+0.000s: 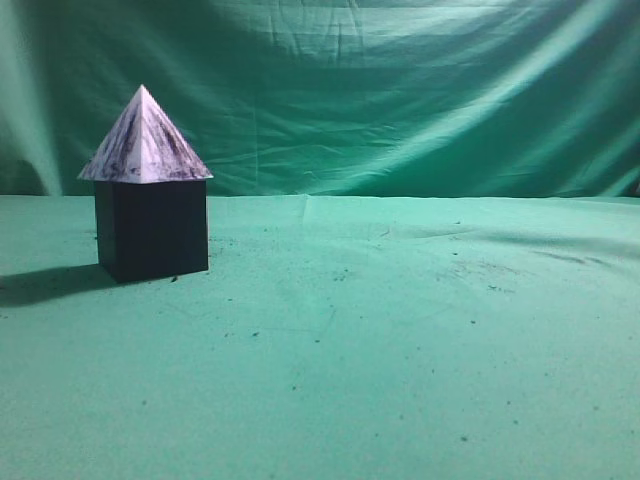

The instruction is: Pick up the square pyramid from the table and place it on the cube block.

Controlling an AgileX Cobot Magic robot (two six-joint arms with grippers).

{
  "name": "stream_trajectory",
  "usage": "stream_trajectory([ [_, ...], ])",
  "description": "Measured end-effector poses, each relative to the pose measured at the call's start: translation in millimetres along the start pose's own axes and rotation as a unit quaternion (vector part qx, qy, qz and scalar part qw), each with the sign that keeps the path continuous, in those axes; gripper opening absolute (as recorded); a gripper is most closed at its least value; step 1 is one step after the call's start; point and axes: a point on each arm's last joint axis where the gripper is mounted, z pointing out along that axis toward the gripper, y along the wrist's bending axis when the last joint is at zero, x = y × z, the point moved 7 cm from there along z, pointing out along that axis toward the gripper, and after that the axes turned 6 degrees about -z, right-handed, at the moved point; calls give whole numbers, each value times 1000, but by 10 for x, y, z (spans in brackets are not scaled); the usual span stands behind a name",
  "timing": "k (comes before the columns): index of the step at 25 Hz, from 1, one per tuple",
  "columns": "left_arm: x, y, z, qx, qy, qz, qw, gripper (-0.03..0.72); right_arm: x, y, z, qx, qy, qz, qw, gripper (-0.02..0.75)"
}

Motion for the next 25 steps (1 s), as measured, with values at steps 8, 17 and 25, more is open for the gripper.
stream_trajectory([
  [8,0,0,0,0,0,0,1000,0,407,71,-176,9,-11,6,1000,0],
  [17,0,0,0,0,0,0,1000,0,842,-77,-389,106,-116,27,987,0],
  [25,0,0,0,0,0,0,1000,0,1472,-276,-411,271,-181,85,942,0],
])
